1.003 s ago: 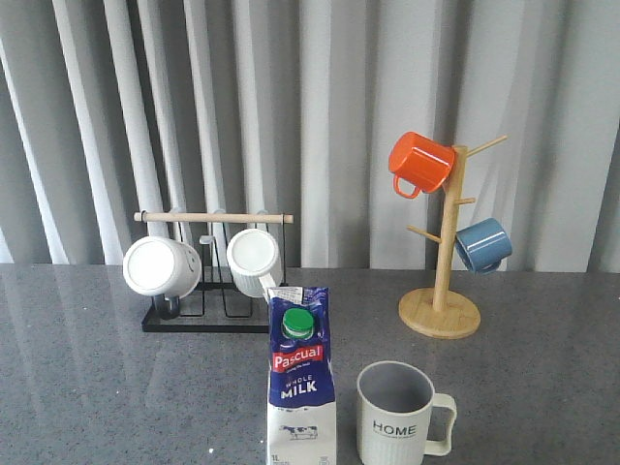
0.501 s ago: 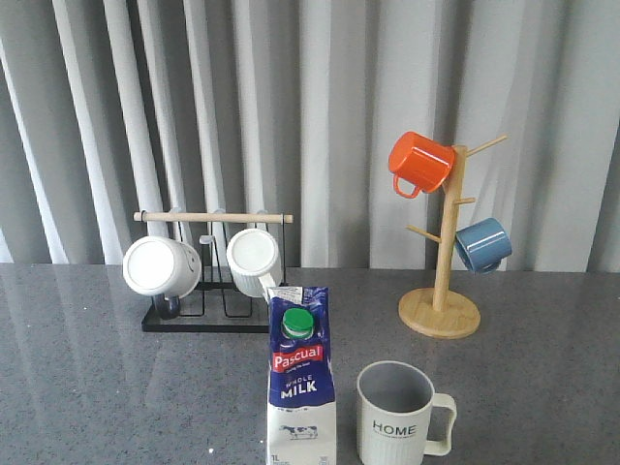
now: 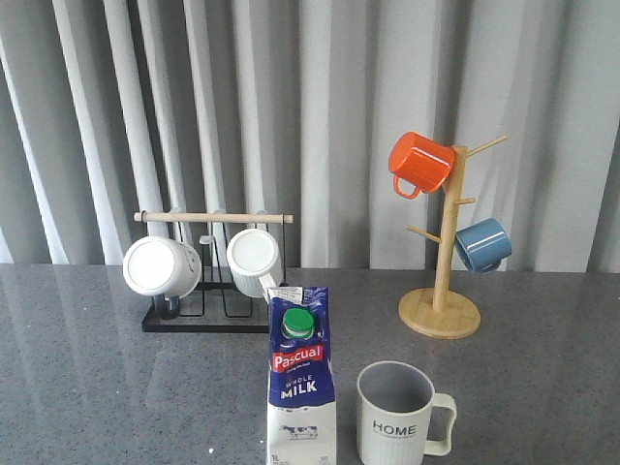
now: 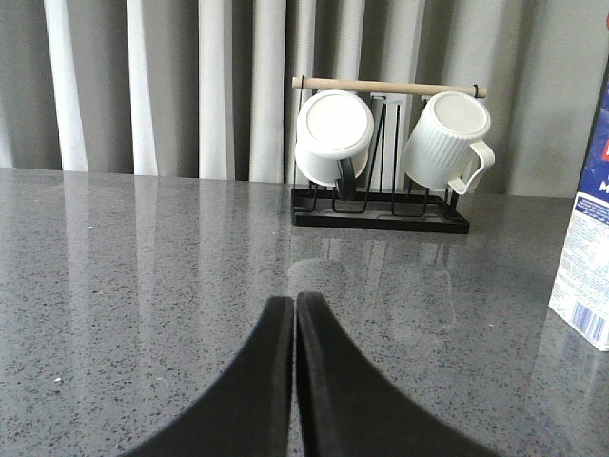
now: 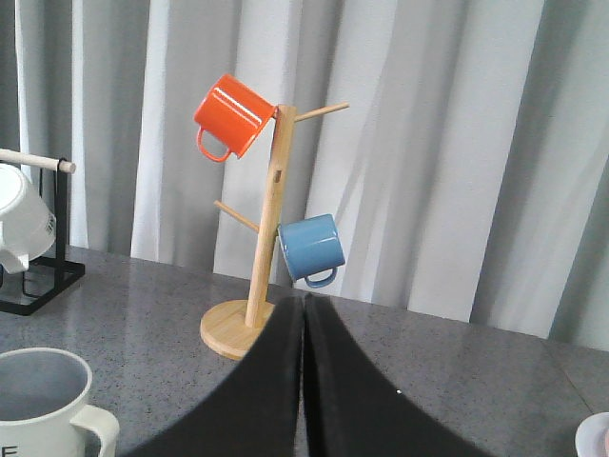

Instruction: Place milk next to cup

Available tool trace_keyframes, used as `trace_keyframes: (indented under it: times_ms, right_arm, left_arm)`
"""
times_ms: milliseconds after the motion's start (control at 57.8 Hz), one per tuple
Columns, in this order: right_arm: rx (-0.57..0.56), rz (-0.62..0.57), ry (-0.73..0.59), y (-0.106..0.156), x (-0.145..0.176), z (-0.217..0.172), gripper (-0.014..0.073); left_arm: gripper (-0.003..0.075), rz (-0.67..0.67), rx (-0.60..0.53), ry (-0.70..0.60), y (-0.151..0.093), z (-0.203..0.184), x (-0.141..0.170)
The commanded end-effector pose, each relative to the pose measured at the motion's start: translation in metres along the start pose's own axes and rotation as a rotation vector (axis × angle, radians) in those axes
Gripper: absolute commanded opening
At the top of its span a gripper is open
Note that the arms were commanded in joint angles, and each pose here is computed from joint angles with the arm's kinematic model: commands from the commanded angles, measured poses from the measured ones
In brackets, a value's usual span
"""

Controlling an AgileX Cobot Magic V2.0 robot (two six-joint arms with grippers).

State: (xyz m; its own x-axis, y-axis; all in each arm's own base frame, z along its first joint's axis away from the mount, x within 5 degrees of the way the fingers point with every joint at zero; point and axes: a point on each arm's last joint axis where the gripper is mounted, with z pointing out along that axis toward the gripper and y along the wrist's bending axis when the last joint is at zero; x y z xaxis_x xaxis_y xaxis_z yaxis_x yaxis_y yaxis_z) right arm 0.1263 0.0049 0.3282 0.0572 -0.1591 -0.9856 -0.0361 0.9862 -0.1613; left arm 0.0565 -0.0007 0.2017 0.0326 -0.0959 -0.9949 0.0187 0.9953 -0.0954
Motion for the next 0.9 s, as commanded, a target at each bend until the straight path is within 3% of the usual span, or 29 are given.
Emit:
trace_keyframes:
  times_ms: [0,744,882]
  right_arm:
    - [0.003,-0.012,-0.102,-0.002,-0.017,-0.001,-0.0009]
    - [0.003,-0.013,-0.102,-0.002,-0.017,-0.001,-0.0009]
    - [0.011,0.01,-0.075,-0.001,-0.005,-0.013,-0.0009]
  left_arm:
    - [-0.0007,-0.012,0.02,-0.099,-0.002,-0.002,-0.014]
    - [-0.0007,-0.012,0.019,-0.097,-0.002,-0.002,-0.014]
    - [-0.0007,-0.012,0.019,-0.097,-0.002,-0.002,-0.014]
